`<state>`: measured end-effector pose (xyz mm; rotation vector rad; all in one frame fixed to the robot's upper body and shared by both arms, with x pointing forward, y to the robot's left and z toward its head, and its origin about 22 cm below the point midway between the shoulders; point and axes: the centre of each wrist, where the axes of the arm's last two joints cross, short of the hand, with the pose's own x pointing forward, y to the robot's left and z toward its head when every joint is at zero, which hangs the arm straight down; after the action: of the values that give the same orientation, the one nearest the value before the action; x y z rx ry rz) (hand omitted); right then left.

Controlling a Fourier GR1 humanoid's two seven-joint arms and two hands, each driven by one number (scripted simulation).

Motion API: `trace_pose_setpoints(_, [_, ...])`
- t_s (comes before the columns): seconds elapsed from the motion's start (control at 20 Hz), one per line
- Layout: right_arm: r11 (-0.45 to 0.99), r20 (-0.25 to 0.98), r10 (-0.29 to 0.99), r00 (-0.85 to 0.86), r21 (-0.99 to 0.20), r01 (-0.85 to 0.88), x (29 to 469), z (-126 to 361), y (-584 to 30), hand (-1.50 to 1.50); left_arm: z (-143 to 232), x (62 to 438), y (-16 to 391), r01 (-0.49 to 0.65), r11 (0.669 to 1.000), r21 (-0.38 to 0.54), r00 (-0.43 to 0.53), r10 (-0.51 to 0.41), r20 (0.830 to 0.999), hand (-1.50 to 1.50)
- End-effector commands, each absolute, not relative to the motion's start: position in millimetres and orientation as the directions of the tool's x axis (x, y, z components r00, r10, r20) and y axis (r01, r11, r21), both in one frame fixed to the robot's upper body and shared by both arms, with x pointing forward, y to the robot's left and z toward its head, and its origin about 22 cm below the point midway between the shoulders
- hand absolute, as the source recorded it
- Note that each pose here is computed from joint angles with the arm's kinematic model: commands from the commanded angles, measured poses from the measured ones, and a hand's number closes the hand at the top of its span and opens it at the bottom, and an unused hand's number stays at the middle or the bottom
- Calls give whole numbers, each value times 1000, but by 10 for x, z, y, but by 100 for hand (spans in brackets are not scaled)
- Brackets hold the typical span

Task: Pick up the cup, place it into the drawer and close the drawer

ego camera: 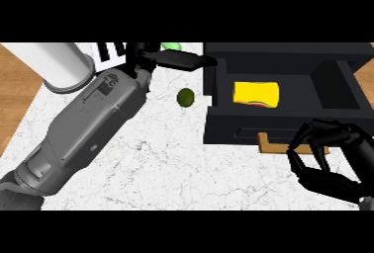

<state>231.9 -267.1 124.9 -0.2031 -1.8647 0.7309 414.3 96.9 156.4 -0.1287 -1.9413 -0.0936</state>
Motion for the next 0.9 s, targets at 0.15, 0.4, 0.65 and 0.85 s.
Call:
trace_pose_setpoints(0.15, [642, 647, 621, -442, -744, -188, 2560, 835, -2406, 150, 1496, 4011, 1571, 131, 991, -32, -339, 75, 938, -150])
trace_pose_setpoints(0.4, [448, 478, 769, -424, -877, -175, 2772, 679, -2381, 150, 1407, 3810, 1848, 131, 990, -49, -337, 91, 937, -150])
trace_pose_setpoints(0.65, [312, 356, 817, -454, -934, -172, 2975, 347, -2115, 150, 1154, 3595, 2119, 100, 994, -48, -336, 79, 939, -150])
trace_pose_setpoints(0.85, [288, 327, 834, -445, -945, -155, 3398, 165, -1976, 150, 1261, 3608, 2325, 80, 996, -47, -349, 73, 934, -150])
